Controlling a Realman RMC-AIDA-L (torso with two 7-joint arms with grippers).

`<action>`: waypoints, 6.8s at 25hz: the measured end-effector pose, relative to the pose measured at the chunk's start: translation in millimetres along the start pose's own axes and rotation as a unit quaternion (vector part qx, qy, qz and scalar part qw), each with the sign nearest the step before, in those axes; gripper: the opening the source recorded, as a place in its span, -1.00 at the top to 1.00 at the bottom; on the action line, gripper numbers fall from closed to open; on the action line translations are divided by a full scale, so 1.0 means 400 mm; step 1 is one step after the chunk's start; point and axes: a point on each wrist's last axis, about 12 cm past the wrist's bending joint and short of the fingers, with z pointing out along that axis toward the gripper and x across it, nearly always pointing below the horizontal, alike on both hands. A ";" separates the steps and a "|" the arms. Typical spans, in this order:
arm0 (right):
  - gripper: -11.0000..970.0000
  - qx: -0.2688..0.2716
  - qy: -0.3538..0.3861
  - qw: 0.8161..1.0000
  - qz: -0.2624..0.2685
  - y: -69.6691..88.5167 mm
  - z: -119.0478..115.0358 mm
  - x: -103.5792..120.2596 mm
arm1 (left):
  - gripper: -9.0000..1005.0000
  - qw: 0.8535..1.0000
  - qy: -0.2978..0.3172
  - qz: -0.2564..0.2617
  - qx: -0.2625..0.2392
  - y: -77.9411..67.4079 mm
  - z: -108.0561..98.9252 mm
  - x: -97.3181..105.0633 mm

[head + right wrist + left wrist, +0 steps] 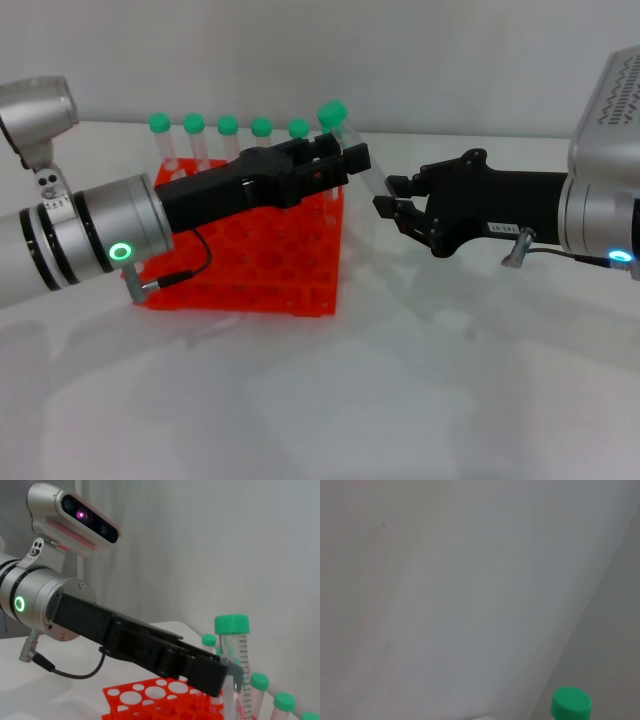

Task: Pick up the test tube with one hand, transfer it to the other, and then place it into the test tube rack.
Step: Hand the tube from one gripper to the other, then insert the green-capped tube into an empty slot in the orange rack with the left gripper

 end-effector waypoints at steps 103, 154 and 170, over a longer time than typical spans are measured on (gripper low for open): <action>-0.76 0.088 0.072 0.986 0.120 -0.092 -0.062 0.188 | 0.54 0.967 0.025 0.089 -0.237 0.096 0.018 0.009; -0.76 0.082 0.076 0.986 0.124 -0.106 -0.027 0.183 | 0.50 0.958 0.087 0.097 -0.254 0.113 0.066 0.048; -0.76 0.088 0.079 0.985 0.127 -0.109 -0.028 0.191 | -0.14 0.958 0.091 0.120 -0.243 0.107 0.073 0.043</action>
